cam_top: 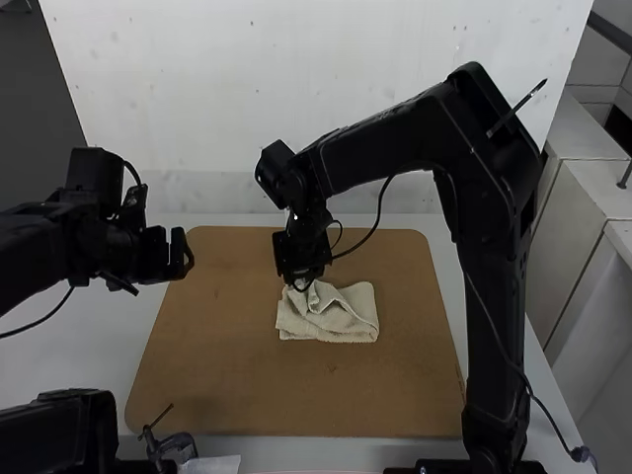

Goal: Fold the towel.

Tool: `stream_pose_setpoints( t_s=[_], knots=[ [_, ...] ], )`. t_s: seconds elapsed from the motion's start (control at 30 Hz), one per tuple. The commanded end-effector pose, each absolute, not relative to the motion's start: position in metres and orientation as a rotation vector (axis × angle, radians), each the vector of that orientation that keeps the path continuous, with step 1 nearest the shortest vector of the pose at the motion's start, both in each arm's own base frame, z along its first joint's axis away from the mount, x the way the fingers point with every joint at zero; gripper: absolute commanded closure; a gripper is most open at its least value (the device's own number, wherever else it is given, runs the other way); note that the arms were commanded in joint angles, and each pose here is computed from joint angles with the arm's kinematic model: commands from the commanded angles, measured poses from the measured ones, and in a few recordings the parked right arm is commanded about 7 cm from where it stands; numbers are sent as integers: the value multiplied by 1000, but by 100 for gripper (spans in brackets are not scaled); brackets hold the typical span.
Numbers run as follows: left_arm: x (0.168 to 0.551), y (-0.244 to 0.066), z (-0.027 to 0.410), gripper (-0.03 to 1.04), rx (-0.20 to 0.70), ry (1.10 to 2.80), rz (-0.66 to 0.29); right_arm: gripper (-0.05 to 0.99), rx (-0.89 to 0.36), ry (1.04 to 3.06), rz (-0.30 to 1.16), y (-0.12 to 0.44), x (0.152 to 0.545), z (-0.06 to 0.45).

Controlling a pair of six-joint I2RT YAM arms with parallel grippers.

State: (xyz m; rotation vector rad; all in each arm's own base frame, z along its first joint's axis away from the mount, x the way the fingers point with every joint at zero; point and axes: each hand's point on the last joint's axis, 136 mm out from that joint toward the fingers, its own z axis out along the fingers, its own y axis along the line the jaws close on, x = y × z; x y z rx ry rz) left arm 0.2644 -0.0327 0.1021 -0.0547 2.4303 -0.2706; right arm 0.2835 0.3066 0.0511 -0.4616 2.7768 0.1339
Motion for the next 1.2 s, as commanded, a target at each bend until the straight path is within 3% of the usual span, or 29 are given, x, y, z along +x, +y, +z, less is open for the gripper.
stream_pose_setpoints(
  t_s=[0.0,0.03,0.13,0.17,0.27,0.3,0.63,1.17],
  knots=[
    [264,-35,106,2,-37,2408,-283,54,-437,2704,207,318,292,86],
    [264,-35,106,2,-37,2407,-283,47,-427,2693,220,317,294,92],
    [264,-36,106,2,-34,2404,-286,48,-391,2685,223,307,301,105],
    [264,-36,106,2,-33,2404,-288,53,-388,2692,209,303,301,105],
    [264,-38,105,2,-27,2405,-295,87,-370,2716,133,288,307,86],
    [263,-38,105,2,-27,2407,-297,92,-370,2730,96,282,307,77],
    [267,-35,104,3,-38,2396,-288,92,-396,2812,-18,274,308,16],
    [268,-35,100,3,-35,2395,-289,92,-510,2788,25,314,293,5]
  ],
)
